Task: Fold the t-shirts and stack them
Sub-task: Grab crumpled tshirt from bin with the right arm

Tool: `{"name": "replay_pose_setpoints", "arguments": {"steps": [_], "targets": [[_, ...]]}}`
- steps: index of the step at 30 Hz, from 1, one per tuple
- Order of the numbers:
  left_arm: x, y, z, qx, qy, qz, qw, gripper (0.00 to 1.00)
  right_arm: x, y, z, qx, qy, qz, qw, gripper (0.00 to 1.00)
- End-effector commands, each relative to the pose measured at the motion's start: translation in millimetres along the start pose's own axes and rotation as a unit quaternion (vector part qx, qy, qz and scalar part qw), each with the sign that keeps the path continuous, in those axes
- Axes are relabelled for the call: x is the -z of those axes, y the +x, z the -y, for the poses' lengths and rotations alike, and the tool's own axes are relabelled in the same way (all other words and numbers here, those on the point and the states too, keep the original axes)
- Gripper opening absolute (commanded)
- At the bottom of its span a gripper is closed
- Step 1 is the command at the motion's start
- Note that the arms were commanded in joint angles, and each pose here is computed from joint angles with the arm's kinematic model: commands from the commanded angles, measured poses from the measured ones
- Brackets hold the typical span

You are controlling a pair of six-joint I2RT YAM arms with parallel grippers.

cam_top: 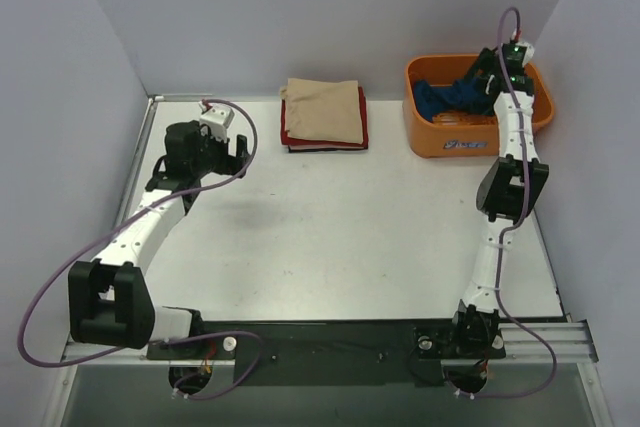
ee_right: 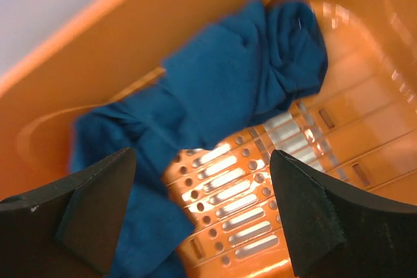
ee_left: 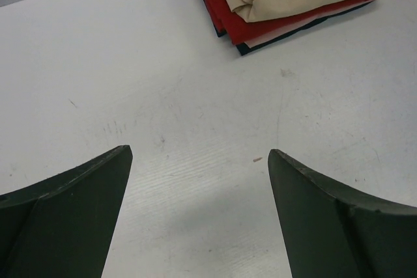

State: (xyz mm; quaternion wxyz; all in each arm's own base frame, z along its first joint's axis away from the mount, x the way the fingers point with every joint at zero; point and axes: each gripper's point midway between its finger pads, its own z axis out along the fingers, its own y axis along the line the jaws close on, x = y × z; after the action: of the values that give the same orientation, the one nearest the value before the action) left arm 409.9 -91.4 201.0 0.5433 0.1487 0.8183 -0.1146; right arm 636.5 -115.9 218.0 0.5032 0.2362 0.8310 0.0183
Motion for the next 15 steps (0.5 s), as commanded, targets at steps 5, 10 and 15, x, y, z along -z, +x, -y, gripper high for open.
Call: {"name": "replay_pose_setpoints", "arguments": {"steps": [5, 10, 15], "targets": [[-7.3, 3.4, -4.0, -0.029, 0.004, -0.030, 0.999, 0.97, -41.2, -27.7, 19.4, -0.086, 0.051, 0.087, 0.991, 0.78], [-21.9, -1.2, -18.8, -0.048, -0.022, -0.033, 0.998, 0.96, -62.9, 2.3, 21.1, -0.052, 0.080, 0.074, 0.993, 0.73], [-29.0, -8.8, -30.5, -0.076, -0.037, -0.040, 0.996, 0.95, -86.8, 38.8, 23.8, -0.052, 0.074, 0.037, 0.995, 0.64]]}}
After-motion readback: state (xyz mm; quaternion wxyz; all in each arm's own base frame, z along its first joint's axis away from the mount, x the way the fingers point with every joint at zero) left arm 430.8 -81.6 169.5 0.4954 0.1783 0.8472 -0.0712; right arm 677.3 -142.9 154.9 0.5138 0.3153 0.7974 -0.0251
